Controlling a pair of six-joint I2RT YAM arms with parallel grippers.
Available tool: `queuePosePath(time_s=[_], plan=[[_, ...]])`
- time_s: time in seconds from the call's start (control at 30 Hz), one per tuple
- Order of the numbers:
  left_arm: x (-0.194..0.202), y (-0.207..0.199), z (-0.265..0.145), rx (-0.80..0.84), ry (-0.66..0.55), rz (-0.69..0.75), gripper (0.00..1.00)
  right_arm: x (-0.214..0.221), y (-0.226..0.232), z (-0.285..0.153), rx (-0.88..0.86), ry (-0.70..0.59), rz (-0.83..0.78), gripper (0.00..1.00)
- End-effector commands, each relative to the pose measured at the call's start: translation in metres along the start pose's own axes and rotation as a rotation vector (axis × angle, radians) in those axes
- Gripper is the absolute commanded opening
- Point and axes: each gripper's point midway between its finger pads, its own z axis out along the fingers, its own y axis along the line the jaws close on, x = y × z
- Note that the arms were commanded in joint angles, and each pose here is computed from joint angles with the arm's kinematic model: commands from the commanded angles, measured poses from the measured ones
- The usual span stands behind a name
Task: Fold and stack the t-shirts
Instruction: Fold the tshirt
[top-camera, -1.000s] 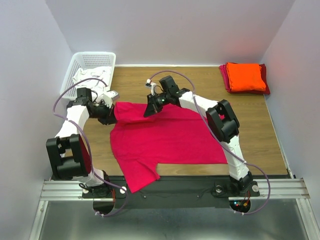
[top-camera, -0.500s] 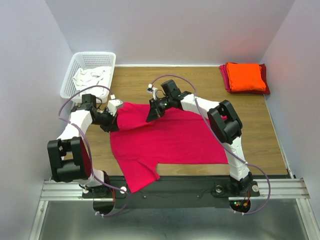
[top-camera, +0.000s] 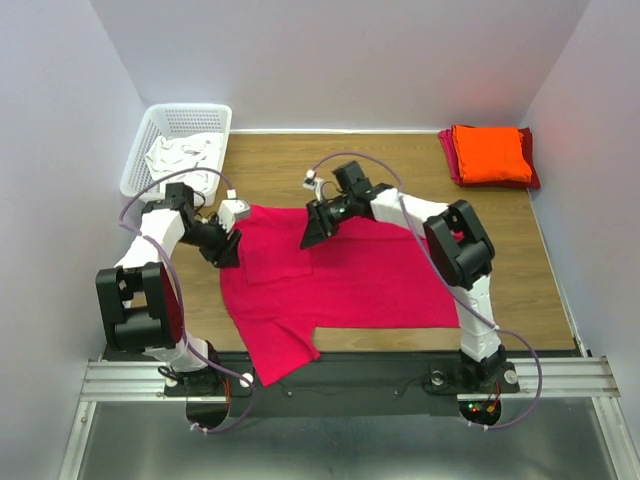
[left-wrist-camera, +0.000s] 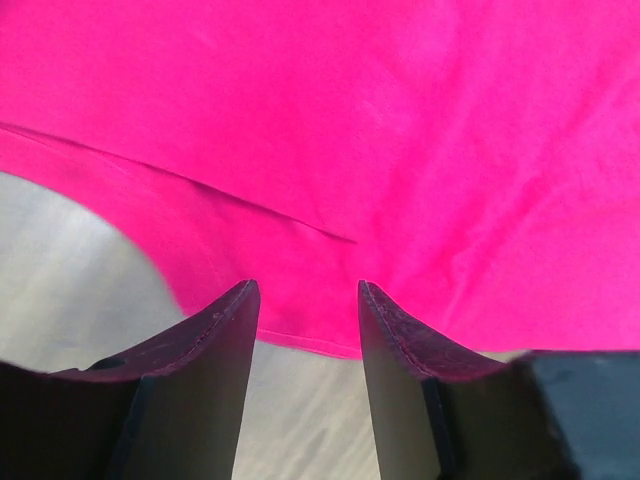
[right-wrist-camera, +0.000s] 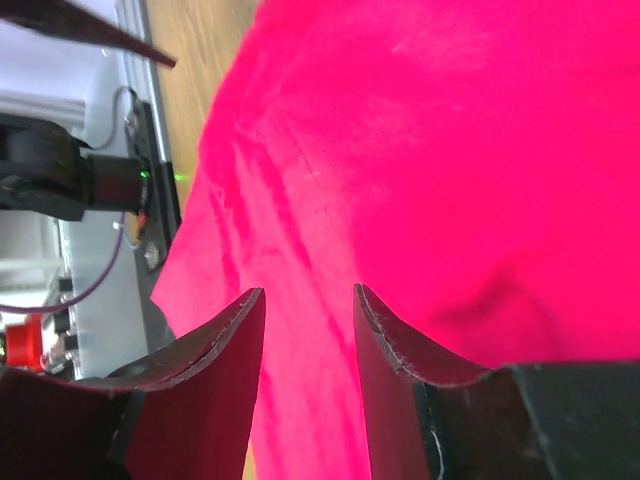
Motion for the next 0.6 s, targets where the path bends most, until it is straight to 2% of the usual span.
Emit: queuePosePath(time_s=[0.0,0.07,0.1,0.13,0.17,0.2,0.27,0.33,0.47,0.57], plan=[[-0.044,0.023,-0.019,-0.075,-0.073,0.08,0.56,-0.052,0.002,-0.085,0.059,-0.174,-0.041,0.46],[-0.07,0.044,-0.023,-0.158,-0.144,0.061,0.56,-0.054,-0.016,-0.116,0.143,-0.212,-0.014,0.45],[-0.07,0.042,-0.022,-0.16,-0.138,0.017,0.56,-0.053,-0.027,-0.13,0.192,-0.228,-0.001,0.44],[-0.088,0.058,-0.023,-0.223,-0.189,0.036,0.56,-0.05,-0.054,-0.158,0.286,-0.264,0.034,0.43],[-0.093,0.064,-0.017,-0.243,-0.202,-0.027,0.56,-0.045,-0.066,-0.171,0.339,-0.268,0.029,0.42],[-0.108,0.071,-0.013,-0.282,-0.217,0.006,0.56,-0.041,-0.073,-0.187,0.388,-0.275,0.044,0.4],[-0.114,0.079,-0.001,-0.315,-0.229,-0.066,0.55,-0.024,-0.107,-0.225,0.54,-0.283,0.069,0.38],[-0.126,0.087,0.007,-0.35,-0.256,-0.074,0.55,-0.013,-0.124,-0.257,0.636,-0.301,0.087,0.36],[-0.116,0.109,0.033,-0.382,-0.217,-0.183,0.53,0.023,-0.162,-0.3,0.846,-0.265,0.131,0.34],[-0.103,0.121,0.045,-0.408,-0.169,-0.23,0.51,0.053,-0.186,-0.313,0.942,-0.205,0.177,0.33]])
